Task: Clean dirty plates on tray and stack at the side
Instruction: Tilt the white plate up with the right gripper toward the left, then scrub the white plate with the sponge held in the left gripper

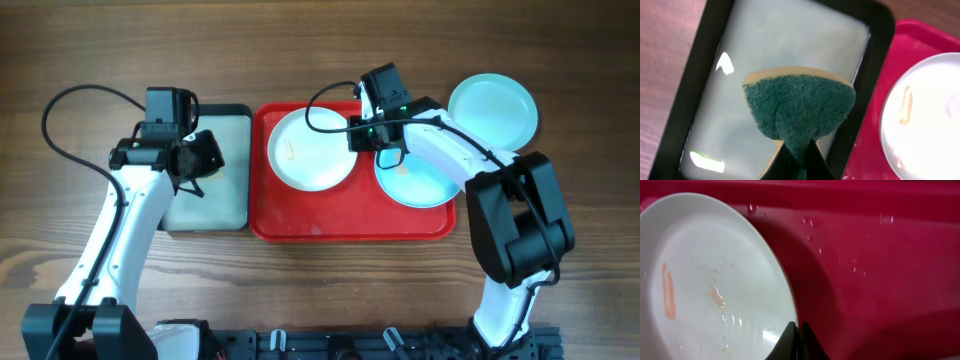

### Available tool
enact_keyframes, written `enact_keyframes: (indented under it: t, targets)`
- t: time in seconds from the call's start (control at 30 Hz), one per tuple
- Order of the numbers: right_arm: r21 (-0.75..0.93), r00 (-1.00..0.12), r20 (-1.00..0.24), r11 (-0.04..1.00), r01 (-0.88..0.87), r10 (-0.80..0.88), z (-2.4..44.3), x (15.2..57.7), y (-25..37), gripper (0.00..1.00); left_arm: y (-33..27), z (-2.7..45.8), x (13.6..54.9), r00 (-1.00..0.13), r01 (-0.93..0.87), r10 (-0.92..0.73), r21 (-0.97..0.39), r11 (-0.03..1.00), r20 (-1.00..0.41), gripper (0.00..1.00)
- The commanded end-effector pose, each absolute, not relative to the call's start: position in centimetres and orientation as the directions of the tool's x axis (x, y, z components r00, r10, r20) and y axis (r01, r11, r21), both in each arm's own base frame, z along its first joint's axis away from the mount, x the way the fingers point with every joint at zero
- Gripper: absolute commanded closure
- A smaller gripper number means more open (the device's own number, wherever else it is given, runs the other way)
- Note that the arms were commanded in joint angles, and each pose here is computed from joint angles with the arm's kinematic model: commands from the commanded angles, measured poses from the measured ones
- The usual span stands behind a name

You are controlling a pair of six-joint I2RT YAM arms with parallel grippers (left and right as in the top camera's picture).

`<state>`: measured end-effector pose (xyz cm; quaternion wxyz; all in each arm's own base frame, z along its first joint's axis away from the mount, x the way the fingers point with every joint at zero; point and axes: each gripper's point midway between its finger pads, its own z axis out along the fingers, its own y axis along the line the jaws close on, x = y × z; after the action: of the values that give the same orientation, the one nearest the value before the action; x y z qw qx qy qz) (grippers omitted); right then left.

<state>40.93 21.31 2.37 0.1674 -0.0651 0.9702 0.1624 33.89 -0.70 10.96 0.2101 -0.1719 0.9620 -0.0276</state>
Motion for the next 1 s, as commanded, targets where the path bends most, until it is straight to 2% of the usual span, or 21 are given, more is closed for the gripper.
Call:
enact_keyframes:
  t: [0.0,0.2,0.5,0.73,0.97]
  targets:
    - [0.294,-0.939,-0.34,0.943,-0.156,-0.049,1.7,41.1,21.4,0.96,-1.2,11.6,34.8,-0.85,-0.253,-0.286,-0.133,0.958,-0.442,0.96]
    - [0.294,-0.96,-0.28,0.949,-0.117,-0.031,1.2,39.8,21.2,0.96,-1.9,13.2,36.5,-0.819,-0.229,-0.294,-0.189,0.955,-0.493,0.96]
    - [0.301,-0.97,-0.226,0.941,-0.155,-0.087,0.9,37.1,23.6,0.96,-3.5,15.7,37.3,-0.827,-0.119,-0.181,-0.149,0.982,-0.533,0.96]
    - [0.305,-0.974,-0.218,0.943,-0.133,-0.067,0.9,37.0,23.7,0.96,-10.7,13.5,37.5,-0.862,-0.018,-0.117,-0.202,0.979,-0.493,0.96]
    - [0.268,-0.974,-0.226,0.959,-0.096,-0.034,0.7,37.4,22.9,0.96,-12.0,7.8,37.3,-0.917,-0.115,-0.181,-0.2,0.973,-0.356,0.96]
